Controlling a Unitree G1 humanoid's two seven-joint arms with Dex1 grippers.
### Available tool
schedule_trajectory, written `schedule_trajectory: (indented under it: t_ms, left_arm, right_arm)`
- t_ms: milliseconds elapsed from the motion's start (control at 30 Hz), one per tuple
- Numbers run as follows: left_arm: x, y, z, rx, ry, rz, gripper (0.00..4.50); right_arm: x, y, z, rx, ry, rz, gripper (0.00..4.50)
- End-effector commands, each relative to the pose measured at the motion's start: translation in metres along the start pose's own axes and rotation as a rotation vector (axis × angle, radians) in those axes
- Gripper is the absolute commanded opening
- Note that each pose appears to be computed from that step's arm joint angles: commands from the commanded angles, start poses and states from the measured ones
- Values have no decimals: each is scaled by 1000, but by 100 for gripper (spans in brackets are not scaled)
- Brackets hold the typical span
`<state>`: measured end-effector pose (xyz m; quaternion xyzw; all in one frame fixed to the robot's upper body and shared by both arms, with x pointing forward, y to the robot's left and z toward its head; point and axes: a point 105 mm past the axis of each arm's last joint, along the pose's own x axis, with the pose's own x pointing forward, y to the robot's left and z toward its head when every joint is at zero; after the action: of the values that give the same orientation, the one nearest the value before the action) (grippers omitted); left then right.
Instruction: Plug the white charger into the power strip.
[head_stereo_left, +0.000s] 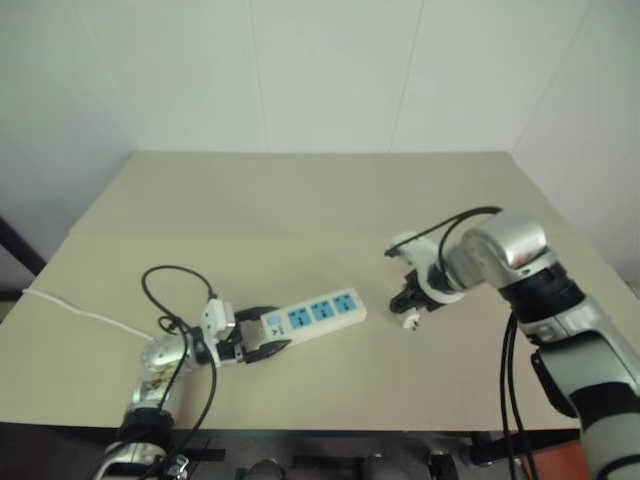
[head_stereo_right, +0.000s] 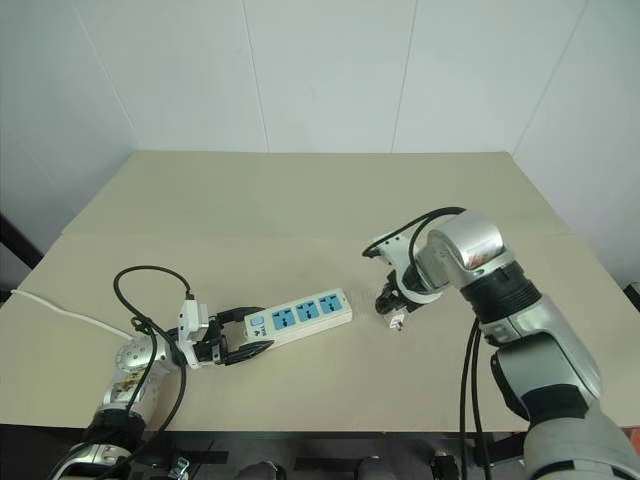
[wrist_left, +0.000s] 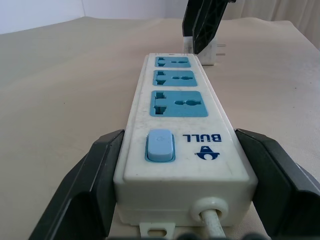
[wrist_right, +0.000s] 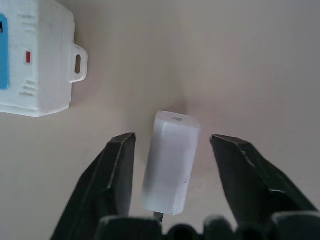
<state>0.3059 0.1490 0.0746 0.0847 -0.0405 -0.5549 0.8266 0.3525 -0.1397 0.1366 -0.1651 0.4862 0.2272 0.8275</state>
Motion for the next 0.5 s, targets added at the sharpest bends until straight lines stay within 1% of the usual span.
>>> schedule_trajectory:
  t_ms: [33, 67, 100, 200, 300, 333, 433, 500]
  left_arm:
    - [0, -18, -23, -76, 66, -46, 326]
    - [-1, -18, -23, -76, 67, -46, 326]
    - [-1, -18, -23, -76, 70, -46, 326]
    - [-2, -18, -23, -75, 76, -49, 326]
    - [-2, -18, -20, -75, 75, -65, 326]
    - [-3, -18, -20, -75, 77, -77, 326]
    - [-5, -18, -16, -74, 95, -132, 326]
    - [-6, -18, -13, -73, 102, -172, 326]
  right_arm:
    - [1, 0, 0, 1, 3, -1, 149]
    - [2, 1, 0, 4, 7, 1, 117]
    - [3, 1, -1, 4, 10, 4, 109]
    - [1, 1, 1, -10, 6, 0, 109]
    - [-13, 2, 7, -61, -41, -2, 109]
    - [-20, 3, 8, -103, -61, -14, 109]
    - [-46, 10, 14, -238, -161, -13, 109]
    - [-64, 18, 19, -271, -247, 40, 109]
